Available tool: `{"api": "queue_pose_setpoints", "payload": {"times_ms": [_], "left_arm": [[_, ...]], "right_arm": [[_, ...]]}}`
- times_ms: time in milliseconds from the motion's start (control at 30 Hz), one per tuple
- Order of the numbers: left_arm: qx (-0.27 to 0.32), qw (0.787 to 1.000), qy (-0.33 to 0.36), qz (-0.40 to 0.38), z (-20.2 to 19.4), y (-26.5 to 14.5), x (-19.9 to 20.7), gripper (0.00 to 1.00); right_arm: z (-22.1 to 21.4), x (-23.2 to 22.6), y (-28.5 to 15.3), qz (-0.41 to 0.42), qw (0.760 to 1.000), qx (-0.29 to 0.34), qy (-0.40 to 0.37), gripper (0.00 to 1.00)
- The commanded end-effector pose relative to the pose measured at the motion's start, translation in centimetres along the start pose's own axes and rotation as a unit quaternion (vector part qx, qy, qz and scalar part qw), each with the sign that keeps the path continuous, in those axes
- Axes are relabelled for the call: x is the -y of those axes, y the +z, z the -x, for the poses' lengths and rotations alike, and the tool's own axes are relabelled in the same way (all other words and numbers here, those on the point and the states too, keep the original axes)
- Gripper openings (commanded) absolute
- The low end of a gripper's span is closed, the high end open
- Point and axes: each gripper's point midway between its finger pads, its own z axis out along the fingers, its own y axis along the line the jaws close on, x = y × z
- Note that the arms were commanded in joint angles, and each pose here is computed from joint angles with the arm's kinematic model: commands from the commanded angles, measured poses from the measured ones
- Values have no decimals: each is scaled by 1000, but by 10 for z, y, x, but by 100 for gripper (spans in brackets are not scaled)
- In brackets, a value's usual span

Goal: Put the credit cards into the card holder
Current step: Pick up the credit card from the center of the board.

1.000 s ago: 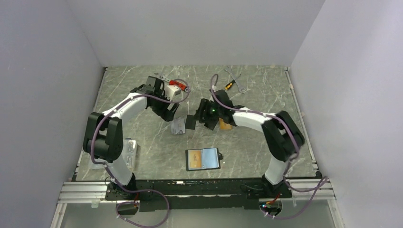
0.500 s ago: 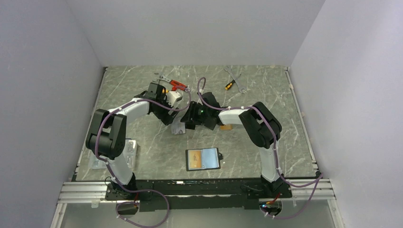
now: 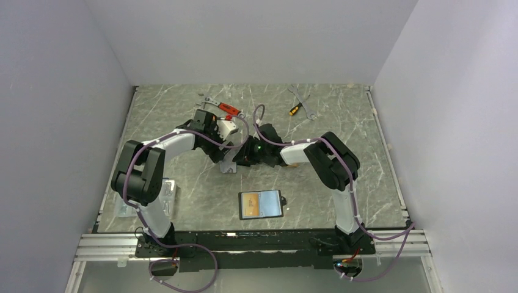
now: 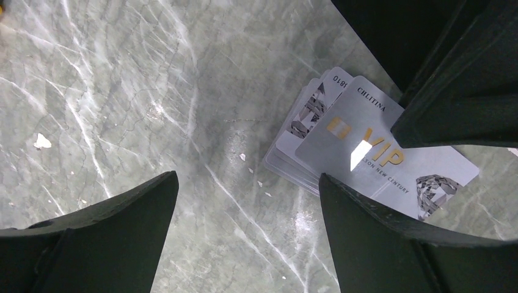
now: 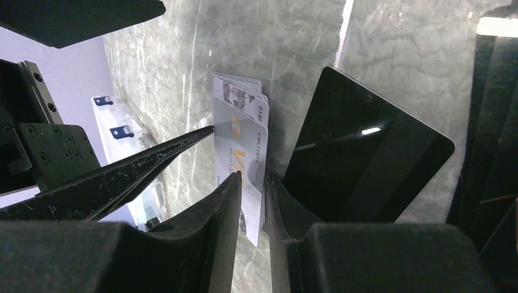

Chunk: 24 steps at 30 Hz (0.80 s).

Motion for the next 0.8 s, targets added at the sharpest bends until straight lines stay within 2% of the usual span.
{"api": "queue_pose_setpoints", "payload": {"times_ms": [0,133,233,567,767], "left_arm": [[17,999,22,17,13,-5,-5,91],[13,999,27,25,12,-7,-7,91],[3,999,25,30,8,-6,-9,90],[12,999,6,35,17,-26,-18,93],[52,998,-45,12,39,-57,-24,99]], "right_arm": [[4,-14,-3,28,999,19,-4,23],[4,-16,-8,33,999,25,-4,13],[4,-24,-13,48,998,28,-4,1],[2,-43,-27,73,996,41,-13,0],[6,-53,-40,81,995,56,-34,0]]}}
